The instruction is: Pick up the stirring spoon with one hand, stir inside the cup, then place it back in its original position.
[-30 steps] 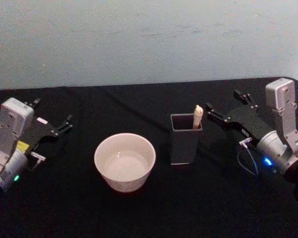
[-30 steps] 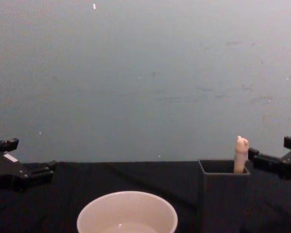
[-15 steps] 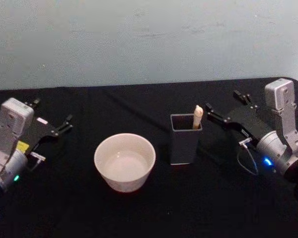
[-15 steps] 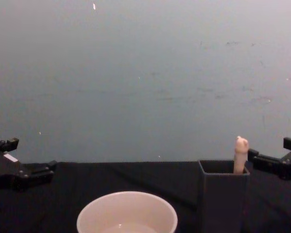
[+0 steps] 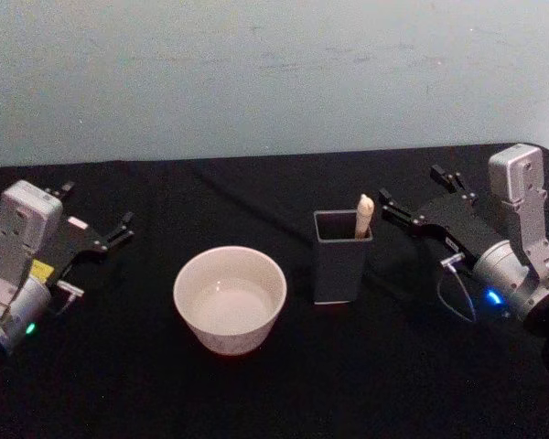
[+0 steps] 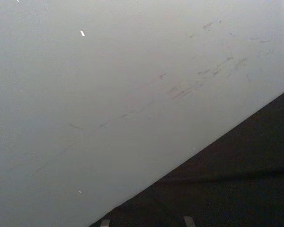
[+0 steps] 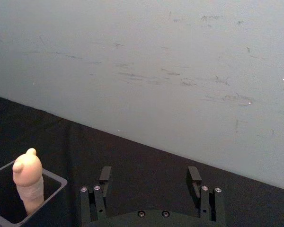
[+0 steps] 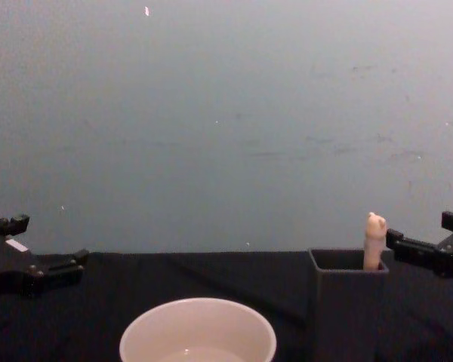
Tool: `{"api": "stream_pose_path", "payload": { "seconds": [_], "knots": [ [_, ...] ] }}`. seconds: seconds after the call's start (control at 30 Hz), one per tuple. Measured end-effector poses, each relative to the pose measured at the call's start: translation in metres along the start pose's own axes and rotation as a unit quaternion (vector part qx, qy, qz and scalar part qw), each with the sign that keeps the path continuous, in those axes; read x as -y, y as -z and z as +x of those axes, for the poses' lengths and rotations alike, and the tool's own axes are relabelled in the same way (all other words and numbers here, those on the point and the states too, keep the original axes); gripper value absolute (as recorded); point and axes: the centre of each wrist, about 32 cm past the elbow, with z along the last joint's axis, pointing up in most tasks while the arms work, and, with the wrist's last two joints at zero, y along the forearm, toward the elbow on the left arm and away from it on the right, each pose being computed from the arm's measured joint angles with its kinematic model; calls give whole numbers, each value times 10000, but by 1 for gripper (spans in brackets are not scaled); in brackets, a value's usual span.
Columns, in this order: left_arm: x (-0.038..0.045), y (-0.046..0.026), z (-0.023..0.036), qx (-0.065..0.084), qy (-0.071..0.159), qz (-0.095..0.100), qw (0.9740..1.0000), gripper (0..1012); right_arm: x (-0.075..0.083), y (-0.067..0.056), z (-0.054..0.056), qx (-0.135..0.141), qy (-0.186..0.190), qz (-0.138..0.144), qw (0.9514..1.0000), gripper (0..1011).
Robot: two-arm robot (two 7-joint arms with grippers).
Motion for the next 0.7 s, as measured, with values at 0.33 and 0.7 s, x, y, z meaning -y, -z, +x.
{"api": "stream_pose_path", "payload": {
  "seconds": [0.33,0.7],
  "knots": [
    [0,0,0,0,0,-1,10000,1001,0,-3,0,0,3,11,10000,1002],
    [0,0,0,0,0,0,10000,1001,0,-4,0,-1,3,12,10000,1000]
  ]
}}
